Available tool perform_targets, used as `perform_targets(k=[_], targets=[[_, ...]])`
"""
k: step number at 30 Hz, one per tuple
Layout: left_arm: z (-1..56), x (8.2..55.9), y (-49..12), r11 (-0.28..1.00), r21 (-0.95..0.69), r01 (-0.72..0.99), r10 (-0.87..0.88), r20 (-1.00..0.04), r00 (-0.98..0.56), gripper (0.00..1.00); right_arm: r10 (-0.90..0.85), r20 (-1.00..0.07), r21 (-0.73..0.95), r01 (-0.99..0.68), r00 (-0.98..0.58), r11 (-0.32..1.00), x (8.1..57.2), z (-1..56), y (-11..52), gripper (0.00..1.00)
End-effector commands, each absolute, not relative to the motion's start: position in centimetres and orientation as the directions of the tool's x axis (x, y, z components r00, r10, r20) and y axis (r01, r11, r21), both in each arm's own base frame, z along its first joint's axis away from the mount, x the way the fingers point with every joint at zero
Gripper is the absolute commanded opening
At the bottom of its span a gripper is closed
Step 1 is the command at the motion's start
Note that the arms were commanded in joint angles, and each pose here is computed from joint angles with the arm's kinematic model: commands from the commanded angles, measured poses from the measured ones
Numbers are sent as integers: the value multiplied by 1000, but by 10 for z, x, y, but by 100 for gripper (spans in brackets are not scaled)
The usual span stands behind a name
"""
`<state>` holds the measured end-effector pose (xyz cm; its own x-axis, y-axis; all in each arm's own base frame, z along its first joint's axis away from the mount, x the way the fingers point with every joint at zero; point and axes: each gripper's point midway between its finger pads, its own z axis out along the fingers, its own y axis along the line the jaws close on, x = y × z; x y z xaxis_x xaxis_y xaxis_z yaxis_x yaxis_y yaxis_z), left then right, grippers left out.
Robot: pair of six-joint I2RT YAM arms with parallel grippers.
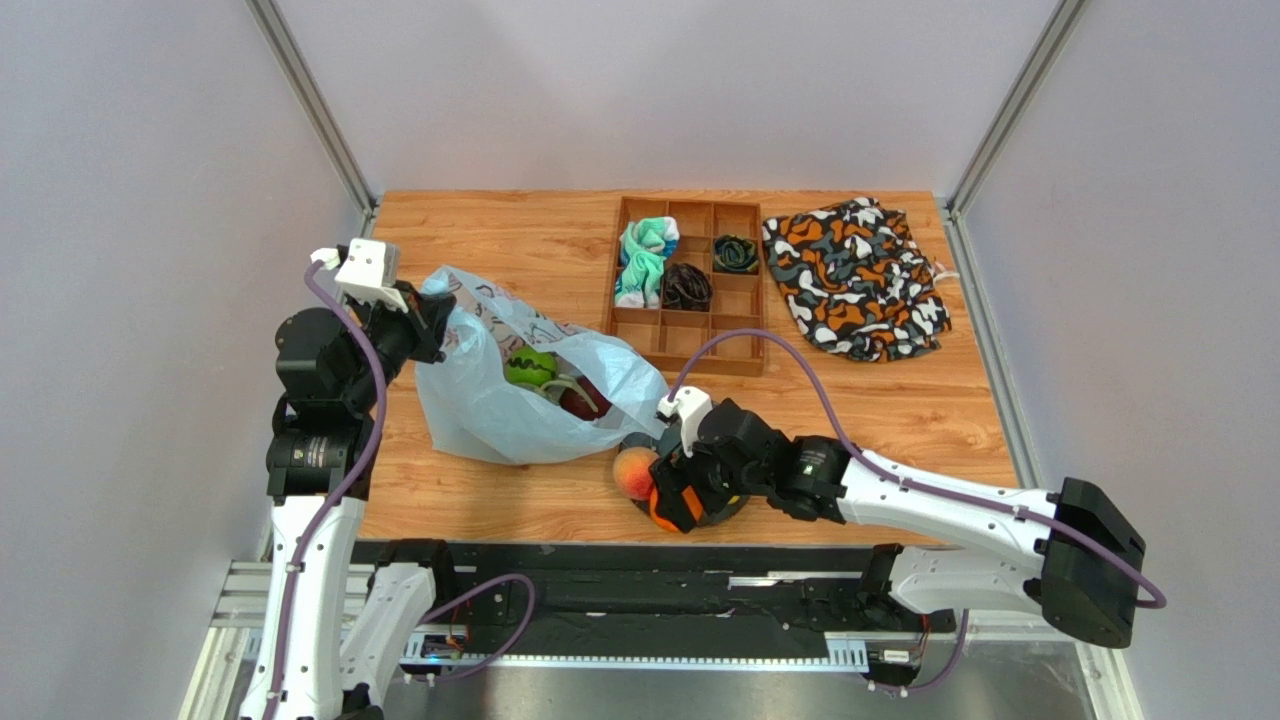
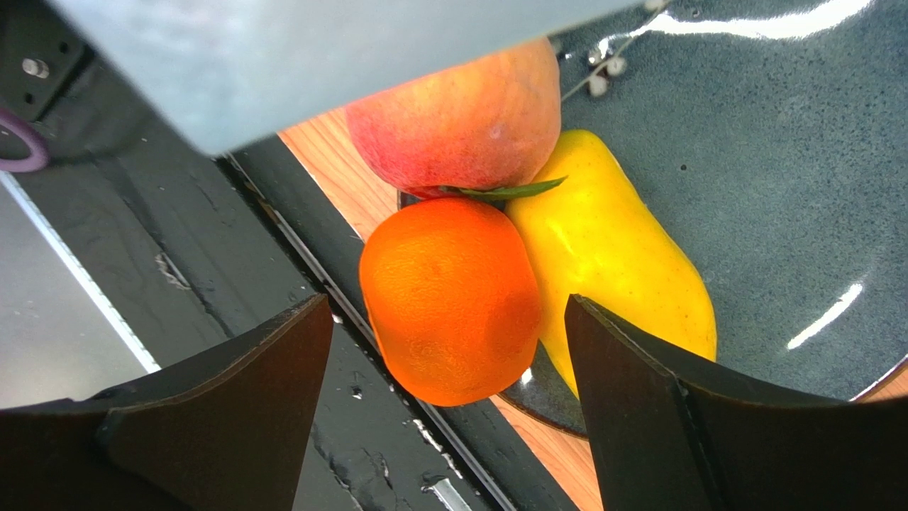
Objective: Place the fruits into the plastic bag
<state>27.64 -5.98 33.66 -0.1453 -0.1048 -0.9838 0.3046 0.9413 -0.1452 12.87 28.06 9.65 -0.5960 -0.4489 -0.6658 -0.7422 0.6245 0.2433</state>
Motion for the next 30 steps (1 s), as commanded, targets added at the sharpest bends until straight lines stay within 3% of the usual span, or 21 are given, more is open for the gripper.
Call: perform_targets(k=[1,17,20,22,30], targets=[[344,276,-62,937,-151,315,-116,-985,-127,0,-466,-685,202,-761,-560,617,133,100,281,84],[343,276,-62,938,-150,314,-115,-985,-129,0,-505,-666,185,-778,-549,601,130,90,281,77],[343,277,-62,937,-152,313,-116,-985,-131,0,-510,-664,178,-778,-547,602,130,88,280,70],[343,276,-62,938,-150,314,-115,-985,-128,0,-514,-660,175,-778,-547,604,130,87,279,61],[342,276,-62,937,-152,313,-116,-985,-131,0,-503,-674,156,-769,-542,620,134,92,276,46]])
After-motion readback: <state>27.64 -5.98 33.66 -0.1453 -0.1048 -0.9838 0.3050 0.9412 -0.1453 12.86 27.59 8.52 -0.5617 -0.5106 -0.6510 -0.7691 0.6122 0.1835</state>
